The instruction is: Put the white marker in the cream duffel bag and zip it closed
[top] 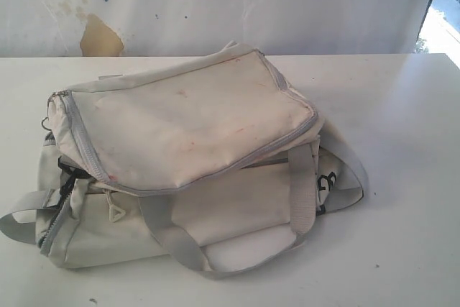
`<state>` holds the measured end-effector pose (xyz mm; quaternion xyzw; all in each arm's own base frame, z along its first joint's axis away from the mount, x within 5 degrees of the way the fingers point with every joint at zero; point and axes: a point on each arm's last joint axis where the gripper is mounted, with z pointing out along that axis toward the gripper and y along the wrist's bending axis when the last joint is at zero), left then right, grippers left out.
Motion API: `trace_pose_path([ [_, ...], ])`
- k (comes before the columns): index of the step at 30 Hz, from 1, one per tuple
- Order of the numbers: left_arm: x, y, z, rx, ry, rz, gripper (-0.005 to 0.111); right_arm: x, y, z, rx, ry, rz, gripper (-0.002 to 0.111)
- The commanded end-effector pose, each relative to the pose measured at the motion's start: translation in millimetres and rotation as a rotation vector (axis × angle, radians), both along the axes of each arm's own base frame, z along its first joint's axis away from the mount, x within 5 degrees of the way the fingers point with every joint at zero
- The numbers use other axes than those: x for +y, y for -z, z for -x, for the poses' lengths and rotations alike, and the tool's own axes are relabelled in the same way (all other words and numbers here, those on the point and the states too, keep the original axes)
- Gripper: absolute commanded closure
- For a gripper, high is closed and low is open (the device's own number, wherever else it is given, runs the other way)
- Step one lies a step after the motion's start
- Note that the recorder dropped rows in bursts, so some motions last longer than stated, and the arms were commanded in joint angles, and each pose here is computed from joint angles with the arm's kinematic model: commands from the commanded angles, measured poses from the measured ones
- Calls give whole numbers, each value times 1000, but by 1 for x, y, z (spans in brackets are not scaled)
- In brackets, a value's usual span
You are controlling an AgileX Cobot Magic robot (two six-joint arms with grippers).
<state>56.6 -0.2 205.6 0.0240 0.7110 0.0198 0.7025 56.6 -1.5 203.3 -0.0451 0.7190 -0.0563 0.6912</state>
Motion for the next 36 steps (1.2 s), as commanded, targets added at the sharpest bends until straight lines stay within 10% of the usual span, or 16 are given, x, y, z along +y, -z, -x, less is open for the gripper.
trace_pose_path([
  [1,0,1,0,0,5,9,107,0,2,0,2,1,0,108],
  [36,0,1,0,0,5,9,107,0,2,0,7,-1,-92,108],
])
